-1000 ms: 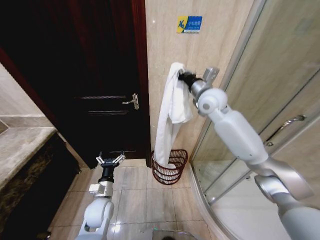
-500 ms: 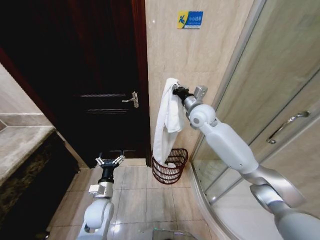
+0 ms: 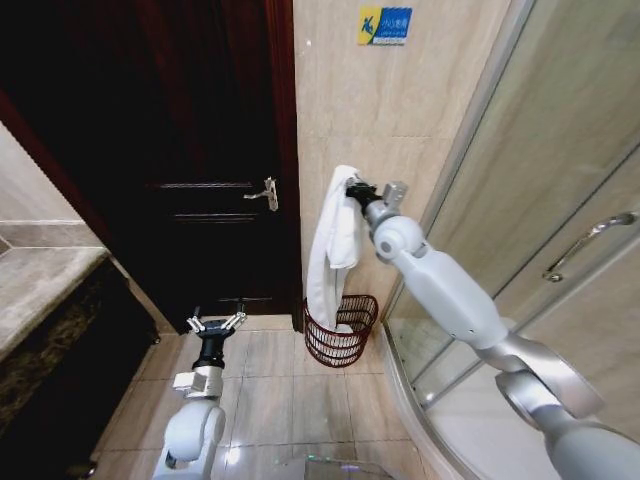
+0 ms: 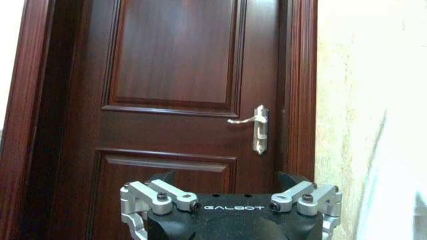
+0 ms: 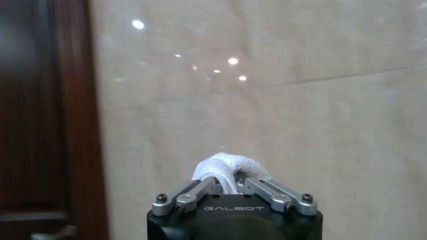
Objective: Discard the used towel into the hamper.
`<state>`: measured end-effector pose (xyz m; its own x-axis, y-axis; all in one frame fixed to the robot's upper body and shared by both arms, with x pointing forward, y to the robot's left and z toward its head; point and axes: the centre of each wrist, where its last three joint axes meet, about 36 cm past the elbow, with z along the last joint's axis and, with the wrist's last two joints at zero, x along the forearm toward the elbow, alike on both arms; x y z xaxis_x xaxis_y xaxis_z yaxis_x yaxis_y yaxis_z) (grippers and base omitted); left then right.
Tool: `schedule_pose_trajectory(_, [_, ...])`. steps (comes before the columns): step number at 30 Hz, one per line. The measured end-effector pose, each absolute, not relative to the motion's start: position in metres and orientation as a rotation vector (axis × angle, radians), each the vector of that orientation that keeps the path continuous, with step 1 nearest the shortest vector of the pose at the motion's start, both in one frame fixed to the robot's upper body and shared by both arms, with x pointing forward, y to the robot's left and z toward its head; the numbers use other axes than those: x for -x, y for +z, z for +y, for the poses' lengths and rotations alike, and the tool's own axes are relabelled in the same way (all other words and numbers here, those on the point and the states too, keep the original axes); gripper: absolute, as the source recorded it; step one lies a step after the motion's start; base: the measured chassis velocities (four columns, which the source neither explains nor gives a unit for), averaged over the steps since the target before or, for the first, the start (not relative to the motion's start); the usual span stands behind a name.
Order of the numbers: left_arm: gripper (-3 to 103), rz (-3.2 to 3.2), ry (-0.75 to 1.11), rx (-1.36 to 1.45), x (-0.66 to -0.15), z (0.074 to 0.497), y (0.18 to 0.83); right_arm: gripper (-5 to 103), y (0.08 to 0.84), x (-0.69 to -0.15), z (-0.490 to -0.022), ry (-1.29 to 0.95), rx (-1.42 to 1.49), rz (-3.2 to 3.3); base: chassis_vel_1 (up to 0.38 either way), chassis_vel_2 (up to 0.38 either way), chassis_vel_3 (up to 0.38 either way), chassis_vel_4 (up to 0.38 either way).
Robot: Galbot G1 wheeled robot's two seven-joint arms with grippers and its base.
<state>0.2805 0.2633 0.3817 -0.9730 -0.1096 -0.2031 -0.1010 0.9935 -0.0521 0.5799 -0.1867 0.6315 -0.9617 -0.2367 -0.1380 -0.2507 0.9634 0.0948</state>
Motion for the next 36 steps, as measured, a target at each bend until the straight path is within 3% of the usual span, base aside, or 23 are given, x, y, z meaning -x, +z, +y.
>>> schedule_pose_trajectory(5, [100,2.936,-0.062,0.146,-0.280,0.262,0.379,7,0.620,-0.583,-0.211,0.156,0.306,3.014,0.000,0.000,0.000,0.000])
schedule_pose_trajectory(16, [100,2.939,-0.058,0.133,-0.283,0.262,0.378,7,0.604,-0.597,-0.191,0.168,0.299,3.016,0.000,0.000,0.000,0.000])
schedule_pose_trajectory(36, [100,2.958,-0.048,0.129,-0.278,0.260,0.373,7,0.556,-0.603,-0.211,0.099,0.285,3.067,0.000,0.000,0.000,0.000])
